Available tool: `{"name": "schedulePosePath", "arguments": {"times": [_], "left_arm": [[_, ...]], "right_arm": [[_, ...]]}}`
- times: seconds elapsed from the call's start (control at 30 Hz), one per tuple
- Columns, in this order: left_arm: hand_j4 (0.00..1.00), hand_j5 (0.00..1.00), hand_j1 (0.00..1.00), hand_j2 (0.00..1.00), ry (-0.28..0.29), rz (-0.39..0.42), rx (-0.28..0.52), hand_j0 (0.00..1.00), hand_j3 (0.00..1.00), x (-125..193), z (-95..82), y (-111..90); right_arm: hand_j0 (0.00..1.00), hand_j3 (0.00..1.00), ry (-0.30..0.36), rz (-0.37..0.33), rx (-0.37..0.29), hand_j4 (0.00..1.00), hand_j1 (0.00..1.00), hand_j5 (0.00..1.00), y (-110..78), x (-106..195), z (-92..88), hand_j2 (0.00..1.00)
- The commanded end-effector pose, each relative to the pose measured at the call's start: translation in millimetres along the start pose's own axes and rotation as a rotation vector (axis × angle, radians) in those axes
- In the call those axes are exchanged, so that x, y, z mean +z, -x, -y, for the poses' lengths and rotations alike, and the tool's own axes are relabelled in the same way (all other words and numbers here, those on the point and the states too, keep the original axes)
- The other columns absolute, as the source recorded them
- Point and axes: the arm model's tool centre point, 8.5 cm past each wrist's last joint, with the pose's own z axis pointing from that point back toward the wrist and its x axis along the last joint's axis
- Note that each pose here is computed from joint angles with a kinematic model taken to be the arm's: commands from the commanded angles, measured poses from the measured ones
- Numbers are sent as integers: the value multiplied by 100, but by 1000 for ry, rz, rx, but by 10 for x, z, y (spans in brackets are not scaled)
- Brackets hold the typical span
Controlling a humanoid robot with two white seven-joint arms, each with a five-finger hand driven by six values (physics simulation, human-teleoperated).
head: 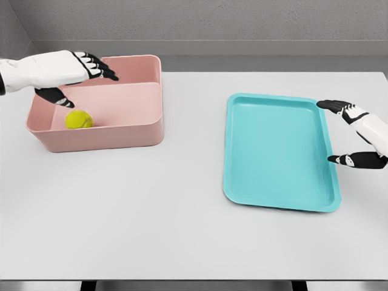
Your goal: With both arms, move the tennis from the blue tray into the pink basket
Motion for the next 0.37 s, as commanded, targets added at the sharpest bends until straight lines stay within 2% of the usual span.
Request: {"name": "schedulePosePath", "arguments": {"times": [0.0, 0.1, 0.2, 0.33], "left_arm": [[100, 100, 100, 100, -23, -19, 44, 100, 100, 180, -22, 63], [100, 100, 100, 100, -22, -43, 104, 100, 100, 352, 90, 129], [100, 100, 100, 100, -27, -73, 126, 100, 100, 507, 95, 202], [100, 100, 100, 100, -33, -75, 144, 100, 100, 536, 109, 213]], "right_arm": [[100, 100, 4, 0, -7, 100, 100, 100, 3, 3, 6, 100], [100, 100, 6, -1, -6, 100, 100, 100, 4, 6, 10, 100], [100, 100, 9, -4, -5, 100, 100, 100, 10, 20, 22, 100], [100, 100, 10, -13, -7, 100, 100, 100, 23, 51, 17, 100]]}}
